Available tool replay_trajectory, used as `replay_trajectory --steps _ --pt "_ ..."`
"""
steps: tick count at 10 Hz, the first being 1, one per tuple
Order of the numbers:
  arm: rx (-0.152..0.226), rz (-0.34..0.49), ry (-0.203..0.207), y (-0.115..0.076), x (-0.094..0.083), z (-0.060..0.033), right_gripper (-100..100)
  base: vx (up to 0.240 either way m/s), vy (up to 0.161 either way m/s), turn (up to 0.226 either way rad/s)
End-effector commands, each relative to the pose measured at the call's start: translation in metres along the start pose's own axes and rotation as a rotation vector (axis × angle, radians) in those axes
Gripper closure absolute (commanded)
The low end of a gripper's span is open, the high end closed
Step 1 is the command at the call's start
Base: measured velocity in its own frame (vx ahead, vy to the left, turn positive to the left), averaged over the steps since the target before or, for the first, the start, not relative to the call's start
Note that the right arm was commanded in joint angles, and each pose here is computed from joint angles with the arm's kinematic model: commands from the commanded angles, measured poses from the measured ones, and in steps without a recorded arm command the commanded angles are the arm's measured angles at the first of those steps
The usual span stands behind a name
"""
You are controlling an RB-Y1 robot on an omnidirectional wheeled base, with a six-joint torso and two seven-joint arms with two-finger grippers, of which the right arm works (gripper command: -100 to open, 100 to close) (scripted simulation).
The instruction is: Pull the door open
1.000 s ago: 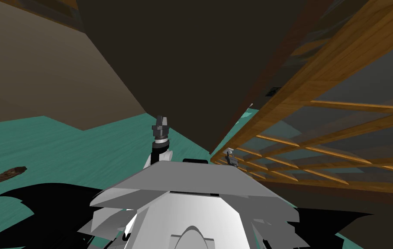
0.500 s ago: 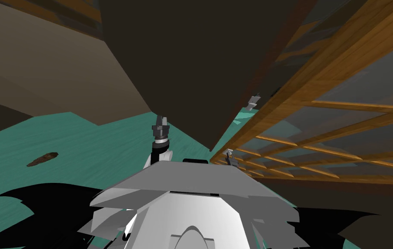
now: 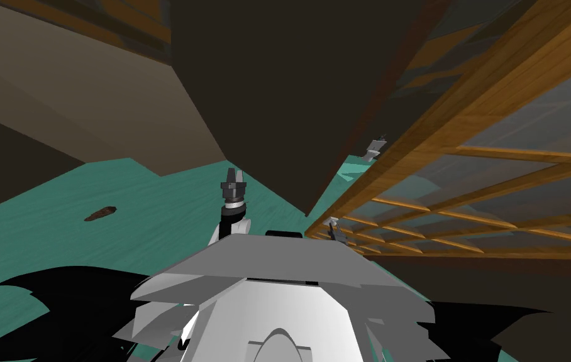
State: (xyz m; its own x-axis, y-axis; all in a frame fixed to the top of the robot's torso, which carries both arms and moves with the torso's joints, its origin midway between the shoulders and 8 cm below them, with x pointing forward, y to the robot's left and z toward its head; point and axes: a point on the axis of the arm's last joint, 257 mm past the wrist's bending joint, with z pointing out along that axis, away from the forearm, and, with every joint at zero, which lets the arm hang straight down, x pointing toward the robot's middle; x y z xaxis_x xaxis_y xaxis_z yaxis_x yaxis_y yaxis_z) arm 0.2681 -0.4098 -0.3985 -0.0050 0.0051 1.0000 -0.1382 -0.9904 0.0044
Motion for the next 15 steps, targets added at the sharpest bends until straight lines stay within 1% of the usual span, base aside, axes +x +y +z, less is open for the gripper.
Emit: replay_trajectory --steps 1,5,6,7,12,13,14,15 --pt "0.018 0.003 -0.005 -0.002 -0.002 -0.0049 100 -0.169 -0.015 0.075" --pt "0.059 0.004 -0.005 -0.003 -0.001 -0.0115 100 -0.227 -0.026 0.111" --pt "0.053 0.003 -0.003 -0.003 -0.001 -0.0086 100 -0.091 -0.013 0.024" --pt "0.069 0.004 -0.007 -0.003 -0.003 -0.0136 100 -0.193 -0.032 0.188" --pt "0.110 0.005 -0.005 0.001 -0.002 -0.0241 100 -0.254 -0.036 0.152" --pt "0.116 0.005 -0.005 0.002 -0.002 -0.0258 100 -0.266 -0.027 0.155" --pt "0.113 0.004 -0.003 0.001 -0.002 -0.0229 100 -0.119 -0.006 0.027" --pt "0.123 0.005 -0.007 0.001 -0.003 -0.0256 100 -0.134 -0.013 0.136"
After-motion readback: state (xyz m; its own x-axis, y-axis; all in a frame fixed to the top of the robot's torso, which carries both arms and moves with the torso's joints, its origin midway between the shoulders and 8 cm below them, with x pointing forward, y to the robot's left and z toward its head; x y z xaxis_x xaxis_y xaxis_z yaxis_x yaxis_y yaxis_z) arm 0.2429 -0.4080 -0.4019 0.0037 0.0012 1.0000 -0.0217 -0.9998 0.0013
